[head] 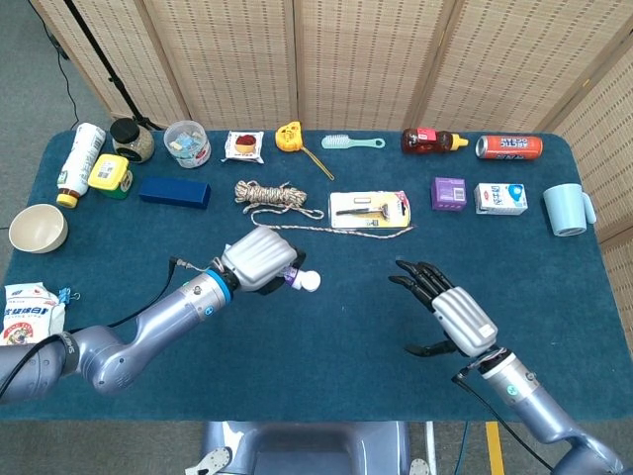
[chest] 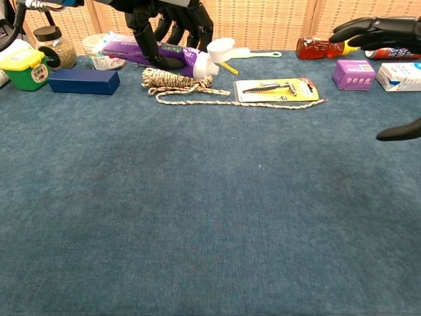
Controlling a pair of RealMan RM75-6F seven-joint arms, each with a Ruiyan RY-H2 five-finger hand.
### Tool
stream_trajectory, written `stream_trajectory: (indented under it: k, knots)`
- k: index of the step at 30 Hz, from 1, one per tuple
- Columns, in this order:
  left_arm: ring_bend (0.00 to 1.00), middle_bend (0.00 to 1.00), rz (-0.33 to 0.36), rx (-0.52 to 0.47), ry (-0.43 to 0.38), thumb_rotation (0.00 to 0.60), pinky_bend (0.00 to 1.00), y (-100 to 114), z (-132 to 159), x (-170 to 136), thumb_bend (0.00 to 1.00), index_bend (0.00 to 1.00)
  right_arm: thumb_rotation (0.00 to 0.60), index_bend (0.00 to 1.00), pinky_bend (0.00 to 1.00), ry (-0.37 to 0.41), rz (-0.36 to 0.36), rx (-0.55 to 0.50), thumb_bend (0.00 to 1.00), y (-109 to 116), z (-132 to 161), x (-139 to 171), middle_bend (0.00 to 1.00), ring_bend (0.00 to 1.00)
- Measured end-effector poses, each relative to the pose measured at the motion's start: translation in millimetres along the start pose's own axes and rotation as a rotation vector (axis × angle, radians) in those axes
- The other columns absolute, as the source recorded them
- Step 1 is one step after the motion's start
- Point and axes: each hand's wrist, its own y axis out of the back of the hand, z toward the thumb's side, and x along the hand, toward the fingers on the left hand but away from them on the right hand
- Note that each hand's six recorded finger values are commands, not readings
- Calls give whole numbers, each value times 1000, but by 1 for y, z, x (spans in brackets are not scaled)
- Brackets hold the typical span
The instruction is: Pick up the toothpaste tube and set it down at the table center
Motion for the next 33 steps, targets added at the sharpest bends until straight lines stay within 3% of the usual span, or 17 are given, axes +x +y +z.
stream_trajectory:
  k: [33]
  knots:
    - [577,517,-47,47,15,600,628,4,24,27,1000,619,600,121,0,83,74,-25,0,-21,27,-35,0,0]
